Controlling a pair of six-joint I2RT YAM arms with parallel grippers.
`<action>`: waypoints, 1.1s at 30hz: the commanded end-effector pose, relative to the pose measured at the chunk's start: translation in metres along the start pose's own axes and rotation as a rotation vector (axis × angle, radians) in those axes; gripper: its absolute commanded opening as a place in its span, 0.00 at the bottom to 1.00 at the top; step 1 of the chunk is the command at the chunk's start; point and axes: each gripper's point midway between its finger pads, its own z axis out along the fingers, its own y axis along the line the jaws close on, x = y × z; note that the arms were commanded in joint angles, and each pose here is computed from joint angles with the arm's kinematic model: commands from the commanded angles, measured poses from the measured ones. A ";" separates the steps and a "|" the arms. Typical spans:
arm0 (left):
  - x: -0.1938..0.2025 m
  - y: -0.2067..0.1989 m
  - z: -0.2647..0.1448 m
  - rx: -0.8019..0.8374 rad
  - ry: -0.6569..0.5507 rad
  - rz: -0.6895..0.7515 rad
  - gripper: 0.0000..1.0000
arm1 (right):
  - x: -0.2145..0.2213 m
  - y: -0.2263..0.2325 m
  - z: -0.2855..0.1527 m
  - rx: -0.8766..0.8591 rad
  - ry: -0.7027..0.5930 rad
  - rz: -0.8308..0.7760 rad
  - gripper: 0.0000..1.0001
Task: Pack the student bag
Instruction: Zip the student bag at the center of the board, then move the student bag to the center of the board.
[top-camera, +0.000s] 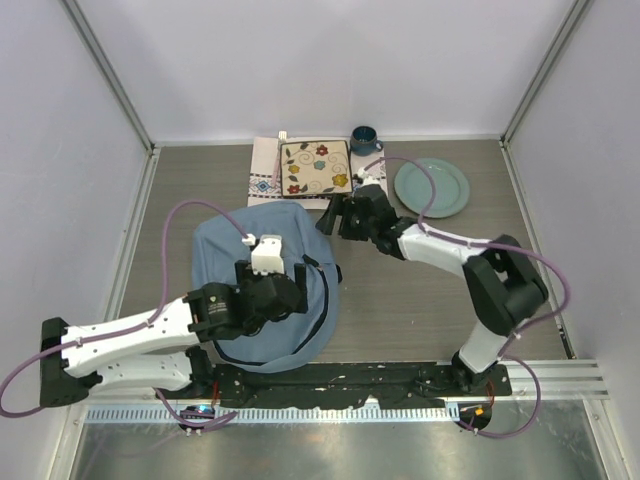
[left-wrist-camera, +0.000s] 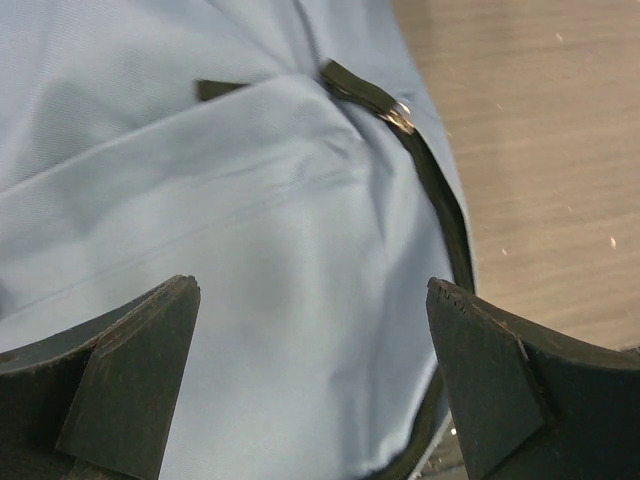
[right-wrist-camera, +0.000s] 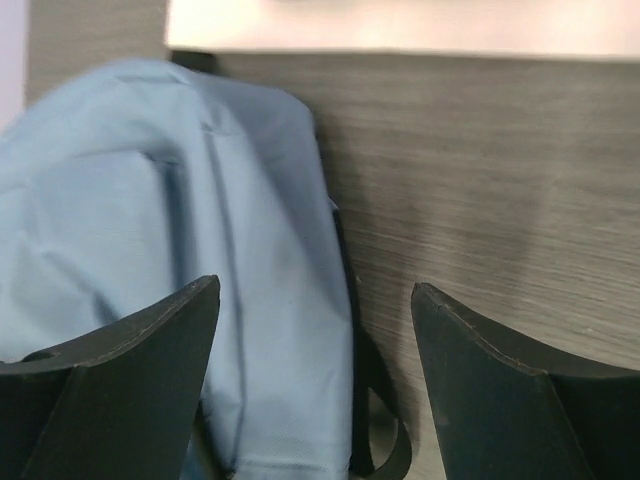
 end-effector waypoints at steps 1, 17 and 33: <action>-0.026 0.030 0.005 -0.112 -0.074 -0.068 1.00 | 0.028 0.019 0.023 -0.107 0.156 0.068 0.82; -0.056 0.057 0.013 -0.176 -0.110 -0.190 1.00 | 0.013 -0.028 0.004 -0.205 0.119 0.327 0.01; -0.091 0.052 0.030 -0.194 -0.083 -0.139 1.00 | -0.001 -0.116 -0.057 0.101 0.067 0.207 0.01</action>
